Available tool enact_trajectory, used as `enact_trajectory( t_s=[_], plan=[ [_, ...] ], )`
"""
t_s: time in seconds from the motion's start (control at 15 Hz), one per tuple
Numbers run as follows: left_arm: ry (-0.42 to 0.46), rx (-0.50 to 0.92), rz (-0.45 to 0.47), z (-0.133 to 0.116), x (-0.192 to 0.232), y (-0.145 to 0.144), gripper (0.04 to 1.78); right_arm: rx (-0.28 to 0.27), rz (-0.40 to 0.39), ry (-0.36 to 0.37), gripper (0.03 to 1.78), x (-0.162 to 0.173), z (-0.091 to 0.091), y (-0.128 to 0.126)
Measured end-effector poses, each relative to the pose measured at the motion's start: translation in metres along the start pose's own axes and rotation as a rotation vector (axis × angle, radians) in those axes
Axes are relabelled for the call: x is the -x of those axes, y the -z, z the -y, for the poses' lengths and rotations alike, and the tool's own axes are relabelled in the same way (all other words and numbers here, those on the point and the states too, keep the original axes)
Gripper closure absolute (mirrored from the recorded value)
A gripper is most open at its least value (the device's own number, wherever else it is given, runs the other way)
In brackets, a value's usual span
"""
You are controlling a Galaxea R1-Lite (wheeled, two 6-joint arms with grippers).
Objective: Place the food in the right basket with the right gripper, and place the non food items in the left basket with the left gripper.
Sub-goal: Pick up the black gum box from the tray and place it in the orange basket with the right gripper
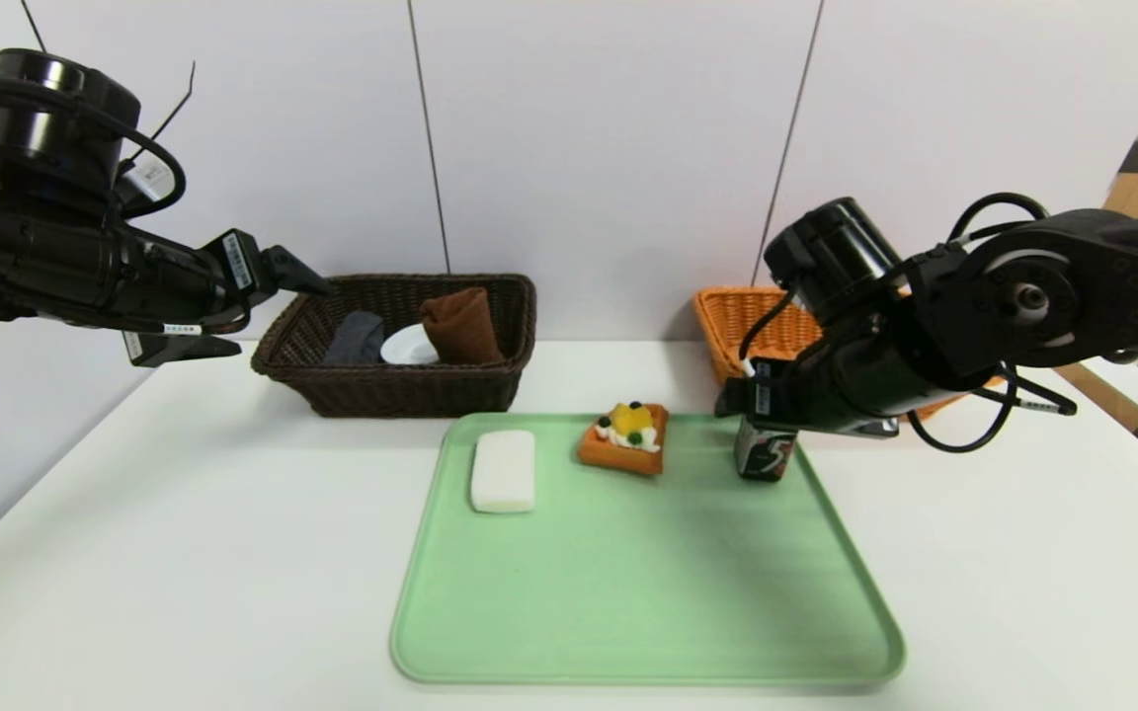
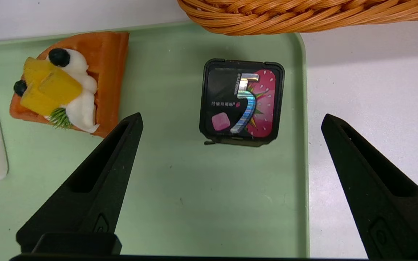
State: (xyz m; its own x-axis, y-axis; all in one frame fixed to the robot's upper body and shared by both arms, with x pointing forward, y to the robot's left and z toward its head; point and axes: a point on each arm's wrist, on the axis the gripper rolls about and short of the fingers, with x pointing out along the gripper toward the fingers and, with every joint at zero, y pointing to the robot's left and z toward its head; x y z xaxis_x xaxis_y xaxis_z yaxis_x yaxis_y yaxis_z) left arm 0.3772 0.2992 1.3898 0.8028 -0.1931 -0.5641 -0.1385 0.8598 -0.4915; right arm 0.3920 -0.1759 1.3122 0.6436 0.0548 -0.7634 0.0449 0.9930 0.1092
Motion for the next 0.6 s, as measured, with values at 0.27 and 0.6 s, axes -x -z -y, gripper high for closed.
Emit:
enact_trajectory(
  t_s=[0.27, 0.6],
  plan=[
    [0.007, -0.002, 0.008, -0.001, 0.001, 0.002, 0.15, 0.007, -0.016, 0.029, 0.11, -0.017, -0.005, 0.001],
    [0.009, -0.003, 0.013, -0.001, 0.0, 0.001, 0.13, 0.01, -0.022, 0.066, 0.71, -0.038, -0.009, -0.002]
  ],
)
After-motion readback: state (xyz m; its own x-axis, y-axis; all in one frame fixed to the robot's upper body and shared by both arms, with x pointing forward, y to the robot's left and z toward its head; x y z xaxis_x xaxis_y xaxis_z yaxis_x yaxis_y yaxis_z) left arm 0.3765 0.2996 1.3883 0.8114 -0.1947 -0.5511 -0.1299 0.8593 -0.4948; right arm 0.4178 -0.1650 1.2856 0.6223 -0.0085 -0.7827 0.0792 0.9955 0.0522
